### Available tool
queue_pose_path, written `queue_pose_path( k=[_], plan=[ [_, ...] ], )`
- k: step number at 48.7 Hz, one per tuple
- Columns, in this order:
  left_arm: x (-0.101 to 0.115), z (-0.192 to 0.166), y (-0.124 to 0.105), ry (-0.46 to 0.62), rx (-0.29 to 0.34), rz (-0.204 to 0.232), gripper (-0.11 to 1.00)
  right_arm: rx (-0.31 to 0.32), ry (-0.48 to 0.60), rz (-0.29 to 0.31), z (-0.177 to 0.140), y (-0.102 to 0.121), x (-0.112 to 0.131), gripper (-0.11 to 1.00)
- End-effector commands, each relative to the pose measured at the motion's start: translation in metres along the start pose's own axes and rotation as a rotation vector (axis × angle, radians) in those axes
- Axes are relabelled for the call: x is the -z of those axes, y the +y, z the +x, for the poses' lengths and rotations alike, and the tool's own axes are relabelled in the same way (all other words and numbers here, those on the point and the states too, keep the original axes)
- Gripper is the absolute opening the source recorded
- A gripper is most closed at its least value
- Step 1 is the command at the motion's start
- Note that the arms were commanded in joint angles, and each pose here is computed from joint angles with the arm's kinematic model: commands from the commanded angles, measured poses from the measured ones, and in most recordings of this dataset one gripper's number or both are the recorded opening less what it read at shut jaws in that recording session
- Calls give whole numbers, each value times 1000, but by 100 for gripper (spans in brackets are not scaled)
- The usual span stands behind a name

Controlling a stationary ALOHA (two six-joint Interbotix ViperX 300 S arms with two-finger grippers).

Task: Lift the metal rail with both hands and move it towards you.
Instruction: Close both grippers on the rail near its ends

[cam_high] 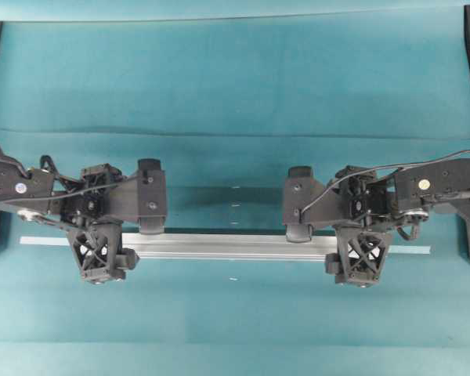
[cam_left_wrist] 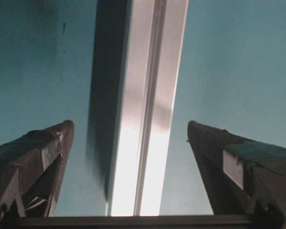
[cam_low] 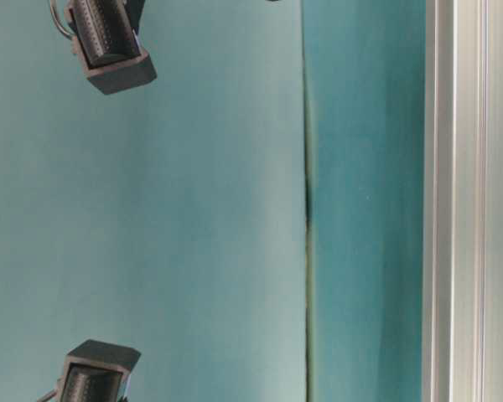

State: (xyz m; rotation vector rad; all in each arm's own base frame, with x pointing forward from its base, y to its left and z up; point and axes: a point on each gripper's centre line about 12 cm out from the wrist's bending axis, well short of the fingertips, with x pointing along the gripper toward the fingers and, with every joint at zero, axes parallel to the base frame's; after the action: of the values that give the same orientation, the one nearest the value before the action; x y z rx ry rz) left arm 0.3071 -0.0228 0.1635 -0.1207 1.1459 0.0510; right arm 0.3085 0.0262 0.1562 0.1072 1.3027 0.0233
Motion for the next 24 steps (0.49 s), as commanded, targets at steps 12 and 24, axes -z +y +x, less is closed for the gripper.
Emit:
queue_pose_path(
  k=[12,24],
  plan=[
    [4,5,-1,-13,5,-3,97,0,5,-5,7,1,-1,100],
    [18,17,2,0,3,3,97,4,12,-4,22,0,4,100]
  ],
)
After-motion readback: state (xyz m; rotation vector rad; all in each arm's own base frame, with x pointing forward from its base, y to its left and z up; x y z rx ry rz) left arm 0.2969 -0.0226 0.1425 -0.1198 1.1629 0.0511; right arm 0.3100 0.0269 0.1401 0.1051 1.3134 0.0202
